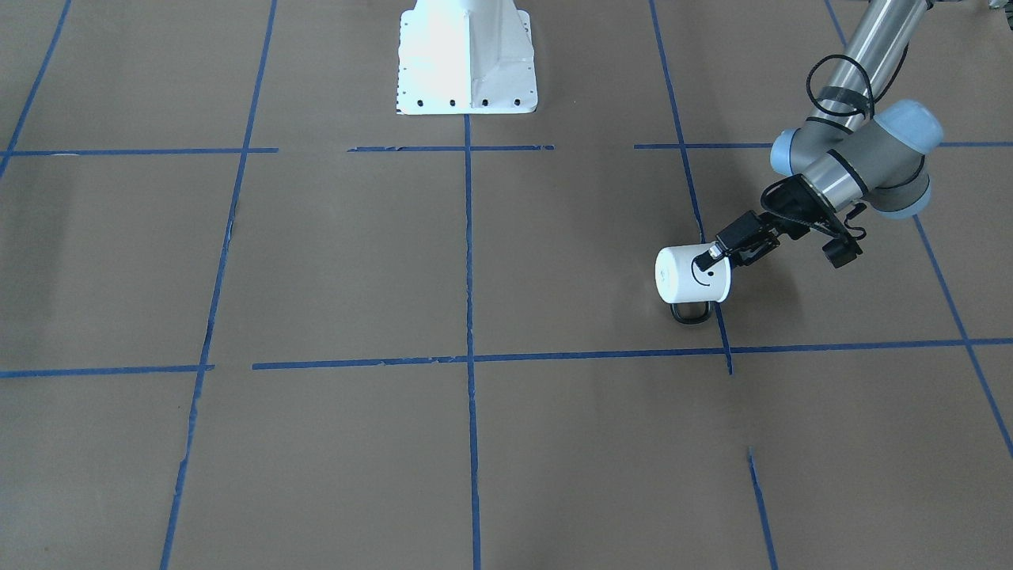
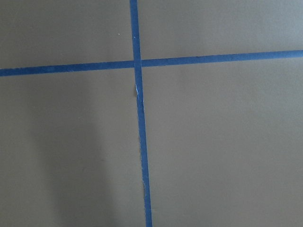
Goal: Flip mug
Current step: 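Close the left gripper on the white mug's rim, then lift the mug with the left gripper and carry it toward the table center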
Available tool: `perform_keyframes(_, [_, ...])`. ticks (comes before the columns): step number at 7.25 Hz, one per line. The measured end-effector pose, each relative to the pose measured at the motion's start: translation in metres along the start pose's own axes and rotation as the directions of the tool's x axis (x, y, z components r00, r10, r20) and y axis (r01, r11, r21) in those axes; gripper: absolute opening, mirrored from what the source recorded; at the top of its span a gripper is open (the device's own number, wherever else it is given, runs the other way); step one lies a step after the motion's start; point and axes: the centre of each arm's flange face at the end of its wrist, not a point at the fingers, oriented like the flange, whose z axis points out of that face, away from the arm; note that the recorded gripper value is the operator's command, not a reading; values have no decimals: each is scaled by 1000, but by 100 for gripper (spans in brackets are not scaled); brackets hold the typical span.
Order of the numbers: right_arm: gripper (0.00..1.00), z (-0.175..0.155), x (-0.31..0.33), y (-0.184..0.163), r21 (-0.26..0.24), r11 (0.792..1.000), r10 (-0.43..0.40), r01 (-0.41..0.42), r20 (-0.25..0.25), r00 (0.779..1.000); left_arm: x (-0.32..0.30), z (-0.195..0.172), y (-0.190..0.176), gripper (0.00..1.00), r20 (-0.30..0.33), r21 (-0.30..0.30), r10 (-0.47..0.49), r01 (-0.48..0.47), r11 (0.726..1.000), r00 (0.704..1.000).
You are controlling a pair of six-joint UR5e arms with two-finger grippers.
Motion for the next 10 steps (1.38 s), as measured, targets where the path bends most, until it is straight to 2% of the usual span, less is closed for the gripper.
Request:
perform_keyframes(2, [100,0,0,0,0,1000,0,0,0,1000,11,3,2,0,-16,-10,-46,46,999,999])
perform_keyframes(3, [100,0,0,0,0,1000,0,0,0,1000,24,6,5,0,-34,-31,-79,78,996,996])
perform_keyframes(4, [100,0,0,0,0,1000,0,0,0,1000,43,8,12,0,-40,-78,-119,116,990,992])
perform_keyframes(5, [100,0,0,0,0,1000,0,0,0,1000,69,13,19,0,-19,-128,-160,157,979,987])
perform_keyframes(6, [100,0,0,0,0,1000,0,0,0,1000,100,21,22,0,12,-148,-190,190,971,982])
perform_keyframes(8, [100,0,0,0,0,1000,0,0,0,1000,167,43,27,0,86,-130,-227,237,963,970])
perform_keyframes(10, [100,0,0,0,0,1000,0,0,0,1000,232,64,32,0,156,-98,-195,212,972,968])
